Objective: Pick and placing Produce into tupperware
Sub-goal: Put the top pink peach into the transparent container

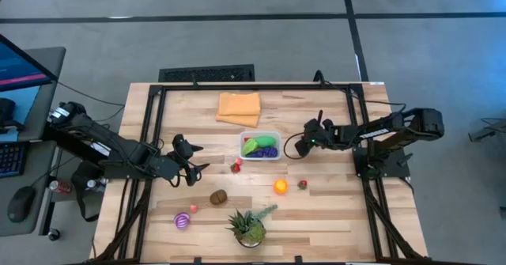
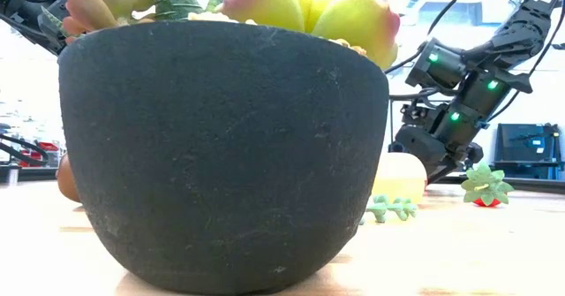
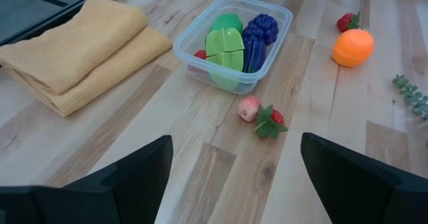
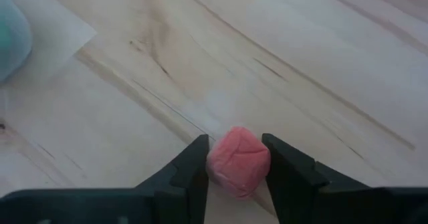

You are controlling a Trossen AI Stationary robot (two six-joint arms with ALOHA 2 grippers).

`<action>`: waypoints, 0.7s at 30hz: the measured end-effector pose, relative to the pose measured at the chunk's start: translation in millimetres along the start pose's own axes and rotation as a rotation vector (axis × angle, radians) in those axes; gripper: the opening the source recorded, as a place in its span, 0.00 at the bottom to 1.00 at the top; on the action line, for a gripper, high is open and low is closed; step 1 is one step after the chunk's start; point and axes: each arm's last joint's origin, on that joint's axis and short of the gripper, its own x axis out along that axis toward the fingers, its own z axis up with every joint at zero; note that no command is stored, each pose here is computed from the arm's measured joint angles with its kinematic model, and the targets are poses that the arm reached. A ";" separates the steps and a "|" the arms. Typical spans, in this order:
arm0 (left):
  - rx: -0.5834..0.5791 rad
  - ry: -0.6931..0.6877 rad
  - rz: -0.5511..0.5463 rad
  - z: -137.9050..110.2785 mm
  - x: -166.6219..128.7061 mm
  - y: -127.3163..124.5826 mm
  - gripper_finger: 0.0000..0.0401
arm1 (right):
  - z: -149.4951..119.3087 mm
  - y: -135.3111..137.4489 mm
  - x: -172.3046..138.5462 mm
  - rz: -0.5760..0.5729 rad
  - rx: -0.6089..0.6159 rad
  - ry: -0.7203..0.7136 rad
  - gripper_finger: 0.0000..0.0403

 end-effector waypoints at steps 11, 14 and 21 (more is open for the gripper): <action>0.000 0.000 0.000 0.0 0.0 0.0 0.80 | 13.9 7.8 -2.9 0.035 -0.045 -0.038 0.30; 0.000 0.000 0.000 0.0 0.0 0.0 0.80 | 22.2 12.1 -5.0 0.052 -0.065 -0.059 0.29; 0.000 0.000 0.000 -0.1 0.0 0.0 0.80 | 45.1 23.3 -12.6 0.092 -0.110 -0.110 0.28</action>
